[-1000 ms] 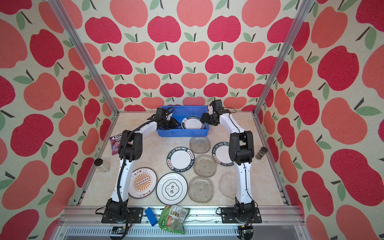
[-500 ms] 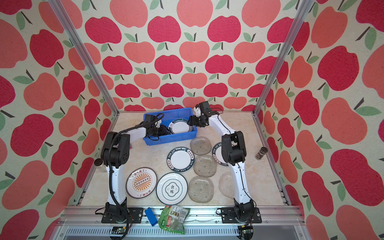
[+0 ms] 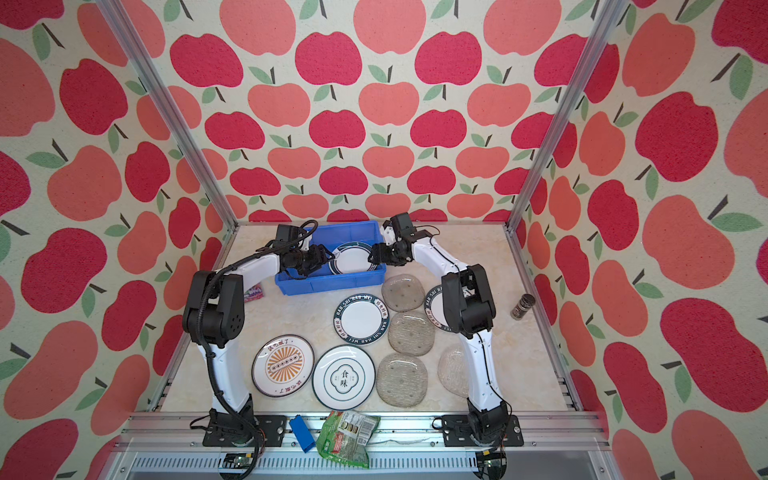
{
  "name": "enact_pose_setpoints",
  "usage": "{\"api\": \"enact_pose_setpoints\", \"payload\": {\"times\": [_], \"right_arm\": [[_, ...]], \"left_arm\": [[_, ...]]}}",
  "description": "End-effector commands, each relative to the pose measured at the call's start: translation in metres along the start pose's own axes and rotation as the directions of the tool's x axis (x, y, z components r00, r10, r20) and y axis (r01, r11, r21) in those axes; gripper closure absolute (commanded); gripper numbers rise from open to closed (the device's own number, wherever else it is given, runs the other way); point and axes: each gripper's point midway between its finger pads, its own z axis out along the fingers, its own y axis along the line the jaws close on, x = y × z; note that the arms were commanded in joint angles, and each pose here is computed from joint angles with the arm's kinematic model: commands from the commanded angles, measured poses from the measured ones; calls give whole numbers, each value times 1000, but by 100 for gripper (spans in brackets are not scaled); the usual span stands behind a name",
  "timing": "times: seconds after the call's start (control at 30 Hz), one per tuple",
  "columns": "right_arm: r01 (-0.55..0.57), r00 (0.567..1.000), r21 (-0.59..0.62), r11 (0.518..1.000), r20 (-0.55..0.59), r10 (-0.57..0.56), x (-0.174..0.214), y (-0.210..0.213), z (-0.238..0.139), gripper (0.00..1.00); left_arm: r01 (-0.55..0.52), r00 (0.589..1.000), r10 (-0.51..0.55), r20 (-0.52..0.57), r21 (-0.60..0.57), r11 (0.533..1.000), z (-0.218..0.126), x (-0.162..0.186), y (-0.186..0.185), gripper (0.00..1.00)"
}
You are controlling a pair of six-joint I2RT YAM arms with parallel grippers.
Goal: Place the plates into the plastic bin on the countertop
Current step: 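Raise both grippers from the bin, moving the left toward the HAO SHI HAO WEI plate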
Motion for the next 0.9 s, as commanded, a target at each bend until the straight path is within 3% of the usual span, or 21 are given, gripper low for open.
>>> {"api": "enact_pose_setpoints", "payload": {"times": [0.0,0.1,0.23,0.43,0.6,0.7,0.87], "right_arm": [[21,988,16,1000,153,-24,-51,3,-53,25],[20,980,44,999,195,-28,-66,-3,-76,24],[22,969,90,996,242,-43,-69,-4,-112,24],[48,964,112,993,255,-75,-33,14,-151,25],[107,974,122,987,188,-129,11,36,-157,26],[130,979,126,983,139,-148,31,46,-154,26],[117,986,94,989,108,-127,46,51,-138,26]], "left_arm": [[-83,992,86,88,-38,996,-40,-31,-21,12],[-124,981,131,141,-53,991,-70,-43,-39,2],[-169,965,178,194,-61,984,-123,-38,-66,1],[-274,946,275,169,-30,961,-184,23,-111,6],[-288,957,286,40,67,955,-188,113,-122,13],[-261,963,263,-56,42,964,-174,162,-104,18],[-166,982,169,-84,45,985,-150,197,-78,22]]}}
